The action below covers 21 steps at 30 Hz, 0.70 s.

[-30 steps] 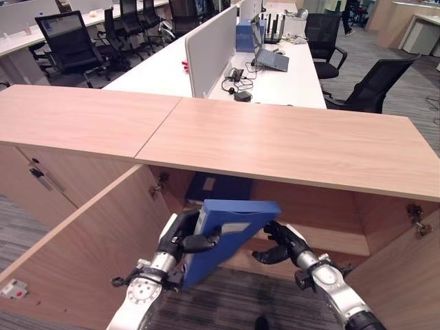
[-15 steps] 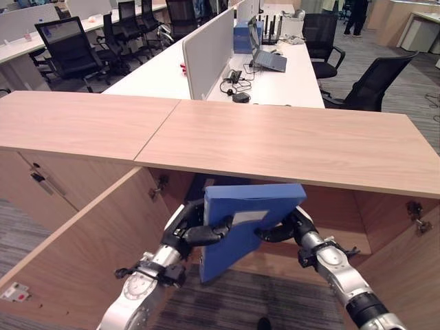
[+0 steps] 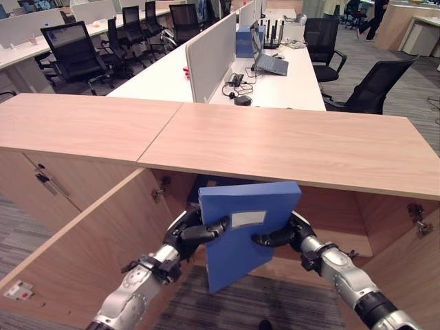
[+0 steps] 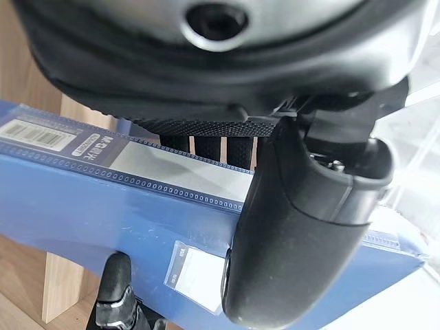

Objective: Put the empty folder in the office cabinet

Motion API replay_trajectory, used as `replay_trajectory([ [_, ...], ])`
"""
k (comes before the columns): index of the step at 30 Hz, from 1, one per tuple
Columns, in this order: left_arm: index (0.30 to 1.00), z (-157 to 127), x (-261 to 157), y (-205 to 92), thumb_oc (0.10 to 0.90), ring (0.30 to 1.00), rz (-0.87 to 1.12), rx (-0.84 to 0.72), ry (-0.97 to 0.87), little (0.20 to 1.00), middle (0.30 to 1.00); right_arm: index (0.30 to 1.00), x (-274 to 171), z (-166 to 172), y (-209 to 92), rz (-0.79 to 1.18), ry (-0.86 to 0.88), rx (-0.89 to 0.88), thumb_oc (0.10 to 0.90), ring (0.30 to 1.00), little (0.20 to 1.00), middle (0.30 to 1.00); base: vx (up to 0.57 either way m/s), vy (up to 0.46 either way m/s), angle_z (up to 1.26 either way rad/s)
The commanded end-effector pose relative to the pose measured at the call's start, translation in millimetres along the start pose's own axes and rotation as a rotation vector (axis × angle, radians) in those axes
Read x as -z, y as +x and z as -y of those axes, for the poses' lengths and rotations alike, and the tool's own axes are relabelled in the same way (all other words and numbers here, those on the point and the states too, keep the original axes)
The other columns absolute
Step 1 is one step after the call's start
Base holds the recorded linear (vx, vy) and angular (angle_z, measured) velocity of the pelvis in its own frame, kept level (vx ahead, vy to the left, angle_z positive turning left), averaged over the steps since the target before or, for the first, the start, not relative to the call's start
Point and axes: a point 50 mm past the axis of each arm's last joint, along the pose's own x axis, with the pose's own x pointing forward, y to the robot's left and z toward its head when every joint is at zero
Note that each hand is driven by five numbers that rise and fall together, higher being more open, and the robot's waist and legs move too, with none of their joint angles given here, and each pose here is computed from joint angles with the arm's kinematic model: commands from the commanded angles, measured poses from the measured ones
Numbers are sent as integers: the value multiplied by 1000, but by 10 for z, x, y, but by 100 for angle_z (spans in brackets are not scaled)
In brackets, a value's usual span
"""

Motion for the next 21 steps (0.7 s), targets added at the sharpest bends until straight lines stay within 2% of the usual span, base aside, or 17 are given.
replay_trajectory([
  [1, 300, 1248, -17, 306, 400, 300, 101, 735, -198, 300, 300, 300, -986, -1276, 326, 415, 94, -641, 400, 300, 300, 300, 0, 0, 0],
  [3, 300, 1374, 20, 312, 400, 300, 107, 793, -272, 300, 300, 300, -834, -1499, 272, 354, 175, -779, 400, 300, 300, 300, 0, 0, 0],
  [9, 300, 1481, 99, 292, 400, 300, 85, 830, -321, 300, 300, 300, -687, -1663, 240, 314, 330, -825, 400, 300, 300, 300, 0, 0, 0],
  [10, 300, 1519, 125, 283, 400, 300, 82, 836, -346, 300, 300, 300, -715, -1747, 212, 339, 405, -842, 400, 300, 300, 300, 0, 0, 0],
  [15, 300, 1434, 196, 264, 400, 300, 88, 775, -356, 300, 300, 300, -569, -1750, 217, 329, 605, -760, 400, 300, 300, 300, 0, 0, 0],
  [17, 300, 1427, 208, 262, 400, 300, 85, 772, -356, 300, 300, 300, -561, -1756, 221, 326, 609, -760, 400, 300, 300, 300, 0, 0, 0],
  [18, 300, 1341, 227, 257, 400, 300, 107, 710, -383, 300, 300, 300, -493, -1695, 217, 332, 713, -690, 400, 300, 300, 300, 0, 0, 0],
  [20, 300, 1308, 243, 260, 400, 300, 110, 687, -392, 300, 300, 300, -458, -1693, 217, 326, 751, -669, 400, 300, 300, 300, 0, 0, 0],
  [21, 300, 1246, 279, 259, 400, 300, 115, 641, -414, 300, 300, 300, -401, -1717, 203, 316, 838, -651, 400, 300, 300, 300, 0, 0, 0],
])
